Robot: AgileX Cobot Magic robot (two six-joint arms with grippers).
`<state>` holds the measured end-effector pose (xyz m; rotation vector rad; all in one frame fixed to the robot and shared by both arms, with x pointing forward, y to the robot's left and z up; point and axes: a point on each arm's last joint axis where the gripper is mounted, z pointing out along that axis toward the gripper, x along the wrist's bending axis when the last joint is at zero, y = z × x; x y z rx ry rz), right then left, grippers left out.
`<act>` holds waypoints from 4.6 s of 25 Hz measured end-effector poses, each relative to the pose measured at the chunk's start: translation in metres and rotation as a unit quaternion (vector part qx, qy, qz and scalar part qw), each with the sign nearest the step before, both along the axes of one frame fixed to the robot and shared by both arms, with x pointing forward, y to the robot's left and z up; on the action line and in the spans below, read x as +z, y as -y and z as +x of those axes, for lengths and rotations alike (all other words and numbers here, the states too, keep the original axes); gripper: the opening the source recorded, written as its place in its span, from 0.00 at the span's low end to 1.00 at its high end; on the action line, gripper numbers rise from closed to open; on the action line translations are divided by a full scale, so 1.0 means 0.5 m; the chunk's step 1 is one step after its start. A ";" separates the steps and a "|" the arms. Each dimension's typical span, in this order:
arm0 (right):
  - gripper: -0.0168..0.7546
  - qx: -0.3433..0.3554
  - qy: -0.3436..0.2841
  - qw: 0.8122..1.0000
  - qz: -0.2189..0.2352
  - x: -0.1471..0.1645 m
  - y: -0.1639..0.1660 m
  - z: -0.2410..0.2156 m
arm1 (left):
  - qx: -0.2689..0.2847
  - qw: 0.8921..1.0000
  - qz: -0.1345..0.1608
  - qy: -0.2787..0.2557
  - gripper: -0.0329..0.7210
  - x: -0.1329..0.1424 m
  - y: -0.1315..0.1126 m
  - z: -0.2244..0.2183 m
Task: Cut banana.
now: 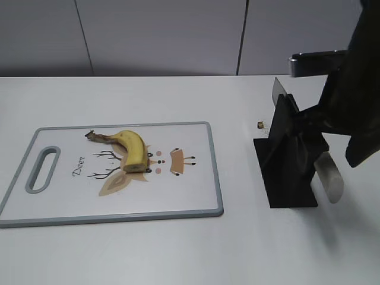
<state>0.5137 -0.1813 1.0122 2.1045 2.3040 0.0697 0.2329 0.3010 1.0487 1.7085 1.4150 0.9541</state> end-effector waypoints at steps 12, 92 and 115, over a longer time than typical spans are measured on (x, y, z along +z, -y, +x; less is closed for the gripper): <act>0.65 -0.007 -0.041 0.999 -0.010 -0.051 -0.010 0.018 | 0.000 1.000 0.000 0.000 0.83 0.000 0.000 0.000; 0.23 0.207 0.190 0.959 0.026 0.261 -0.004 0.009 | -0.002 1.000 -0.005 0.022 0.81 0.032 0.001 0.005; 0.23 0.520 0.172 0.837 -0.014 0.189 -0.079 0.154 | -0.301 0.940 0.144 -0.064 0.89 0.238 0.089 0.393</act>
